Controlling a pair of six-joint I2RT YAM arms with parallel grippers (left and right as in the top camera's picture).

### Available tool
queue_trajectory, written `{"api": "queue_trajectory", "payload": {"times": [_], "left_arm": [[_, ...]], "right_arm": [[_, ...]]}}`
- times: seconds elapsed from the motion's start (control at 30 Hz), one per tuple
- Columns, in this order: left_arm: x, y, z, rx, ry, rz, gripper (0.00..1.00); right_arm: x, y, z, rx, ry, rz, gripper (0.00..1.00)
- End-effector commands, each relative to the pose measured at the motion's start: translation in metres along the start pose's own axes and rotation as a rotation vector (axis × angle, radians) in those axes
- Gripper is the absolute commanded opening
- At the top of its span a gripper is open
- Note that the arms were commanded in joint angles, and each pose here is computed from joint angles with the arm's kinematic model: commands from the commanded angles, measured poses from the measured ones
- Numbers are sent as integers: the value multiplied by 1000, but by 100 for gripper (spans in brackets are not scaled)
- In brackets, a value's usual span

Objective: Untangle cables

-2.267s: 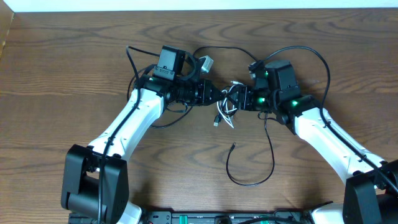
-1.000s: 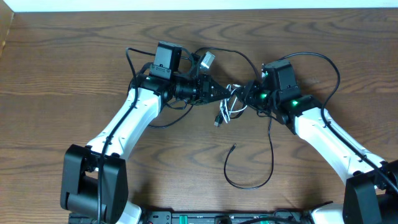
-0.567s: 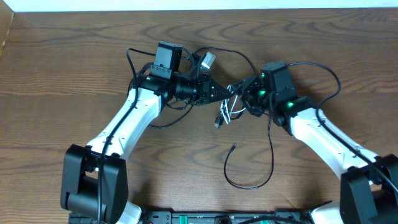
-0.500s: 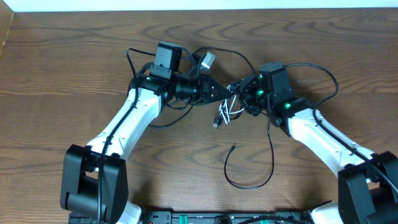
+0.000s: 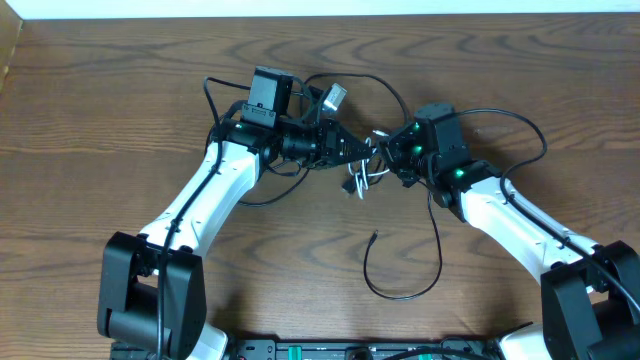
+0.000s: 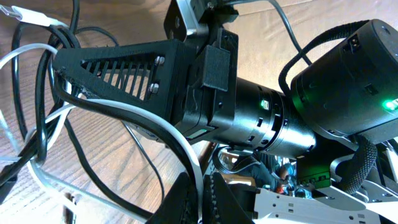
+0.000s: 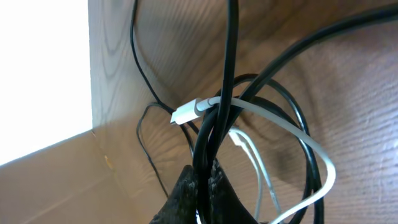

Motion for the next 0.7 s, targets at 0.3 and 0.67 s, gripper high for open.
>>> {"api": "queue_trajectory", "payload": {"times": [0.3,0.67], "left_arm": [[114,60,-41,89,38,828,7],[151,127,-52,67,176,1125,7]], "right_arm": [[-1,25,63,-29,204,28,1],[15,95,124,-54,131,171,1]]}}
Point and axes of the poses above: each gripper's point midway between its finger pads, its own y axis back along the fingers, its own x axis along the line the jaws close on, z = x × y, the point moved 1 cm from there along y, back along the fingers, and after that the axes turned 9 degrees about -y, right-handed, at the moved point
